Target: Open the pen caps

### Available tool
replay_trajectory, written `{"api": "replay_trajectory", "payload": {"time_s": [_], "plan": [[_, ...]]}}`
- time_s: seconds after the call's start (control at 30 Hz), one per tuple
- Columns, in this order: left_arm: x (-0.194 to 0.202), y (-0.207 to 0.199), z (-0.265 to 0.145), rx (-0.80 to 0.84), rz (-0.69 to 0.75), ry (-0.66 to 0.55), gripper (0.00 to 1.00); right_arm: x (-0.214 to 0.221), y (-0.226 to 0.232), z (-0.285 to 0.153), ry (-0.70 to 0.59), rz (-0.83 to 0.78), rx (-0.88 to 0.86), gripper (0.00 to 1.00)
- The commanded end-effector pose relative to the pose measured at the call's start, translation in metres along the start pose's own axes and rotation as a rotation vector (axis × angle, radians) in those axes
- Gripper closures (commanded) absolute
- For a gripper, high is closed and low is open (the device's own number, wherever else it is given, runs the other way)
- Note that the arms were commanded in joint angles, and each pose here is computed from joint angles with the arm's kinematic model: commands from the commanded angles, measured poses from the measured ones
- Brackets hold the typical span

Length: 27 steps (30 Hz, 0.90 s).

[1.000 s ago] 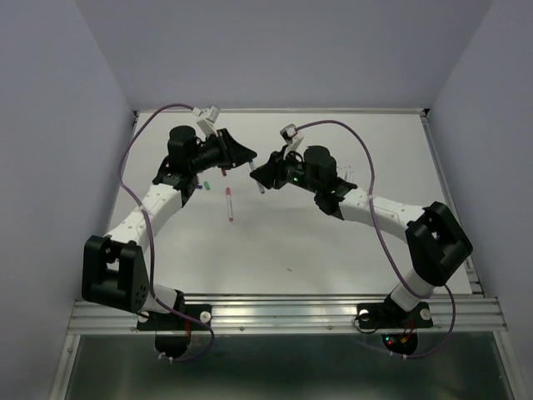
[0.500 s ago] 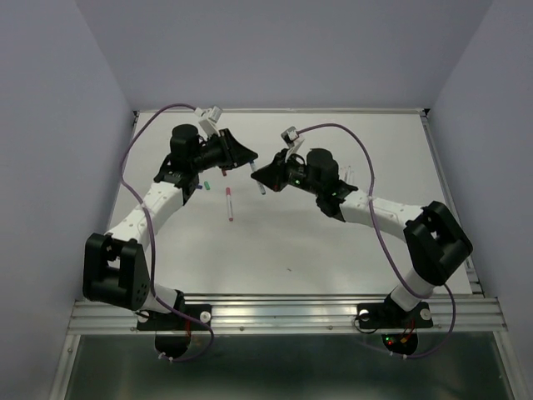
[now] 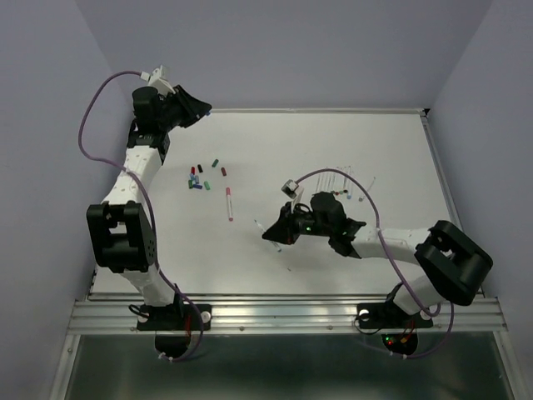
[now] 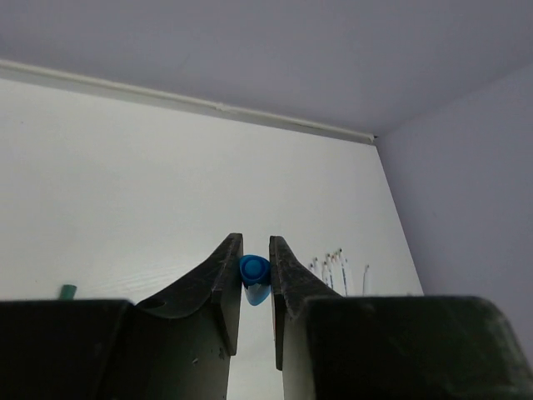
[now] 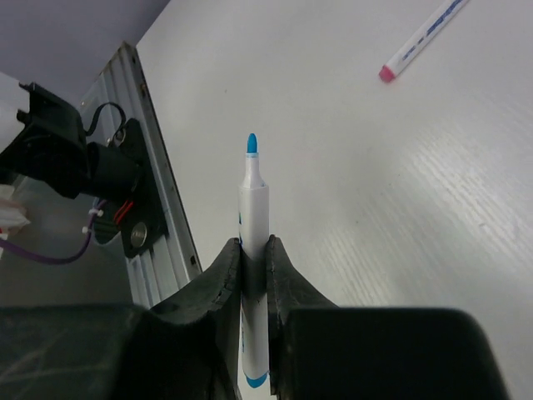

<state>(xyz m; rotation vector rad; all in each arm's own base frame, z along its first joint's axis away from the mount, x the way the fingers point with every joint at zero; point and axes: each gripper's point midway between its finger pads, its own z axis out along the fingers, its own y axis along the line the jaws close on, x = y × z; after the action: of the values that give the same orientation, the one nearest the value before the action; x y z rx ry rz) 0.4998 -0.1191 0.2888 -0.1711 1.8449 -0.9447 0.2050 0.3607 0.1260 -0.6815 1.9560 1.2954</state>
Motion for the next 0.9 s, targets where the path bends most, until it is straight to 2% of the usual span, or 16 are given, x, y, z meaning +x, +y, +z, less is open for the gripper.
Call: {"api": "replay_trajectory", "payload": {"time_s": [0.0,0.07,0.13,0.17,0.2,0.23,0.33,0.43,0.63,0.87], "plan": [[-0.035,-0.027,-0.012,0.003,0.095,-0.106,1.00,-0.045,0.011,-0.008,-0.123,-0.046,0.009,0.99],[-0.033,-0.014,-0.017,-0.066,0.096,-0.108,1.00,-0.056,-0.010,-0.011,-0.147,-0.021,0.115,0.99],[-0.014,0.013,-0.023,-0.182,0.064,-0.063,1.00,-0.062,-0.034,-0.016,-0.162,0.022,0.230,0.99],[-0.014,0.029,-0.029,-0.275,0.060,-0.086,1.00,-0.067,-0.049,-0.021,-0.175,0.042,0.286,0.99],[0.005,0.051,-0.036,-0.367,0.037,-0.041,1.00,-0.077,-0.057,-0.023,-0.195,0.049,0.333,0.99],[0.006,0.070,-0.044,-0.469,0.033,-0.060,1.00,-0.075,-0.078,-0.031,-0.196,0.069,0.458,0.99],[0.038,0.112,-0.058,-0.636,0.017,0.002,0.98,-0.088,-0.120,-0.054,-0.224,0.091,0.680,0.99],[0.063,0.136,-0.060,-0.707,0.012,0.079,0.95,-0.097,-0.142,-0.072,-0.242,0.105,0.787,0.99],[0.077,0.160,-0.056,-0.775,0.018,0.125,0.90,-0.096,-0.170,-0.098,-0.244,0.134,0.929,0.99],[0.097,0.178,-0.041,-0.818,0.027,0.192,0.82,-0.086,-0.181,-0.110,-0.227,0.166,0.969,0.99]]}}
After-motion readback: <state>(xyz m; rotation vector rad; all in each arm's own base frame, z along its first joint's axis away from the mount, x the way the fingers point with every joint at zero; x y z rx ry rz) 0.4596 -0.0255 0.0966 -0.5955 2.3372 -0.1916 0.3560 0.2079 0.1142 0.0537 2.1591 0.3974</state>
